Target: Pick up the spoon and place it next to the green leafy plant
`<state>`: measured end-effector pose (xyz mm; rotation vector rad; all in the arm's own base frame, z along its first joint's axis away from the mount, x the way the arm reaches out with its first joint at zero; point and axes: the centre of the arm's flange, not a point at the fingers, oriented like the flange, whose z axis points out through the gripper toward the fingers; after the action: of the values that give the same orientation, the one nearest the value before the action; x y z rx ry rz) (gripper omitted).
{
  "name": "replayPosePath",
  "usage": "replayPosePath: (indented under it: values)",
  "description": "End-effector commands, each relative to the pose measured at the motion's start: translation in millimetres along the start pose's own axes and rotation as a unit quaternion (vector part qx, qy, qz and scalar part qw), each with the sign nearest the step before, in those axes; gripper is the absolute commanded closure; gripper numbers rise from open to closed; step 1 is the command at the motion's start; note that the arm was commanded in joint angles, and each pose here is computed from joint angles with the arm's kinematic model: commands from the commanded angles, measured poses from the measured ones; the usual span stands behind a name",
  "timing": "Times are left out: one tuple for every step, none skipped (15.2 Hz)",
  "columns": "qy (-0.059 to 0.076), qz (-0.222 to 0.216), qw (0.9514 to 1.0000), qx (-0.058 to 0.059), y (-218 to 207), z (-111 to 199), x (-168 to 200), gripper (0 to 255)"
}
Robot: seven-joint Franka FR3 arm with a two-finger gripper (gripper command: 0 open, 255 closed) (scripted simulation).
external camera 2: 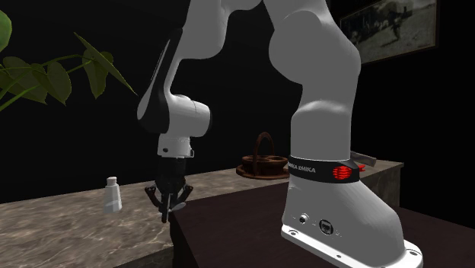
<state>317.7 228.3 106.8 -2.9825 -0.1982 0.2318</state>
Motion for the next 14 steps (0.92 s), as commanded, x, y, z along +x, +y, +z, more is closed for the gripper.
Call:
replayPosePath:
  values:
    - [0.002, 0.006, 1.0000, 0.000, 4.4, 0.4, 3.4, 255]
    - [0.002, 0.006, 1.0000, 0.000, 4.4, 0.4, 3.4, 255]
    - [0.002, 0.006, 1.0000, 0.000, 4.4, 0.4, 3.4, 255]
    - [0.002, 0.006, 1.0000, 0.000, 4.4, 0.4, 3.4, 255]
    - [0.002, 0.006, 1.0000, 0.000, 4.8, -0.5, 3.7, 0]
    - [0.002, 0.006, 1.0000, 0.000, 5.8, -0.9, 4.1, 0]
    - [0.002, 0.006, 1.0000, 0.000, 5.5, -0.7, 3.7, 0]
    - [0.002, 0.006, 1.0000, 0.000, 5.1, -0.5, 3.6, 0]
    - [0.002, 0.006, 1.0000, 0.000, 5.1, -0.5, 3.5, 0]
    - [0.002, 0.006, 1.0000, 0.000, 4.4, 0.4, 3.4, 0]
    - [0.002, 0.006, 1.0000, 0.000, 4.3, -12.8, 3.4, 0]
    - [0.002, 0.006, 1.0000, 0.000, 4.3, -26.0, 3.3, 0]
    - [0.002, 0.006, 1.0000, 0.000, 4.3, -39.2, 3.3, 0]
    - [0.002, 0.006, 1.0000, 0.000, 4.3, -49.6, 3.2, 0]
